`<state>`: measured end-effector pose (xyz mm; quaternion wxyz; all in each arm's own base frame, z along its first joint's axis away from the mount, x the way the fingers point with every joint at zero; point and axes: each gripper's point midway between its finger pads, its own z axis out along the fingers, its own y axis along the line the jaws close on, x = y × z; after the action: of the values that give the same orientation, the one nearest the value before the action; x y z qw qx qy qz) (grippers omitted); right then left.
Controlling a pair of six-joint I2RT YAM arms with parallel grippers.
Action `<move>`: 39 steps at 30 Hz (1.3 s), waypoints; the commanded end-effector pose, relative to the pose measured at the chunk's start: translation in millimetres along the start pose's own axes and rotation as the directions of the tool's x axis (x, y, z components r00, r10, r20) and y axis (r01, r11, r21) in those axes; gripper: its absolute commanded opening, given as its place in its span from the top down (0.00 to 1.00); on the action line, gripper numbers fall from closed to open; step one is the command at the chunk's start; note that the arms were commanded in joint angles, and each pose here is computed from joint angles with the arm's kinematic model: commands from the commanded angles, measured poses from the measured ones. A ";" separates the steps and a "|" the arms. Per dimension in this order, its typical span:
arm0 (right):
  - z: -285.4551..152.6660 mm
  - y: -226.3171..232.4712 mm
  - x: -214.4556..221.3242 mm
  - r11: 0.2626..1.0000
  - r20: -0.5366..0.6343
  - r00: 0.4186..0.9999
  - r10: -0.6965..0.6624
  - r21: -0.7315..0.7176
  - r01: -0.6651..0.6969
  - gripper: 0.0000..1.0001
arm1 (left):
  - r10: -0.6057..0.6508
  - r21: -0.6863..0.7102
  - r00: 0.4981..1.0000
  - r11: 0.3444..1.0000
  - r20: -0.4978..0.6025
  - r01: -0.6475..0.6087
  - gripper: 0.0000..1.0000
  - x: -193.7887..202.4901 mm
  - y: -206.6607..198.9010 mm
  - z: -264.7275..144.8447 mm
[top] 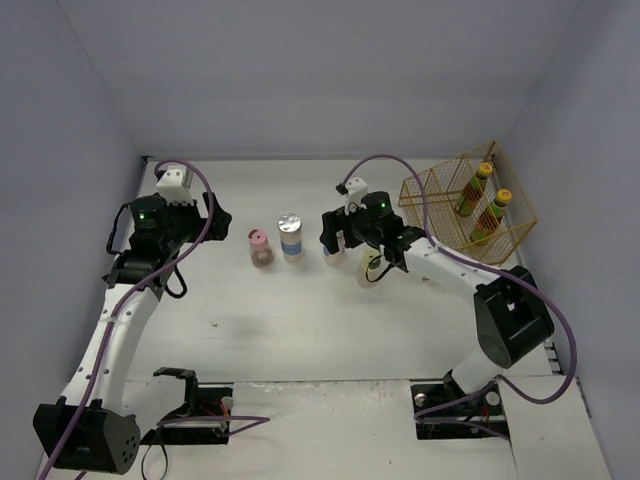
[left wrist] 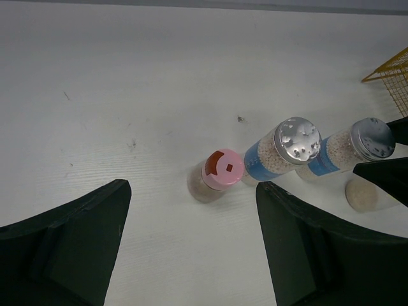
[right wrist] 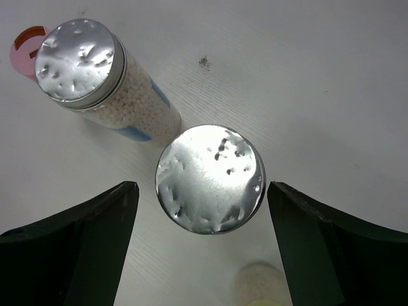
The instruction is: Organize the condiment bottles
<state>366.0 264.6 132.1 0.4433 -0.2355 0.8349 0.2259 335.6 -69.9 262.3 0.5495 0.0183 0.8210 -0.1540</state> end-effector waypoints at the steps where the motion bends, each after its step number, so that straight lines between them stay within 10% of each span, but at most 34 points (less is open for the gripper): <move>1: 1.8 3.1 -56.4 0.999 0.165 0.985 -0.046 0.002 0.047 0.17 | -0.002 0.025 0.996 1.000 0.093 0.000 0.20 -32.1 -6.1 -1.9; 13: -11.8 -11.9 -96.1 0.990 0.237 0.967 -0.087 0.126 0.058 1.00 | -0.005 0.027 0.996 1.000 0.091 0.002 0.20 -31.8 -5.7 -1.6; 26: -153.3 -128.1 -219.8 0.843 0.508 0.853 -0.117 0.505 -0.185 1.00 | -0.008 0.032 0.996 0.999 0.090 0.005 0.20 -31.3 -6.6 -1.4; 39: -217.1 -227.7 -216.4 0.622 0.599 0.797 -0.073 0.653 -0.433 1.00 | -0.011 0.037 0.996 0.999 0.089 0.008 0.20 -30.9 -7.5 -1.7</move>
<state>467.1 18.9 337.4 0.6463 0.0913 0.7564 -0.0426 336.0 -71.3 260.7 0.5445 0.0118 0.8226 -0.1636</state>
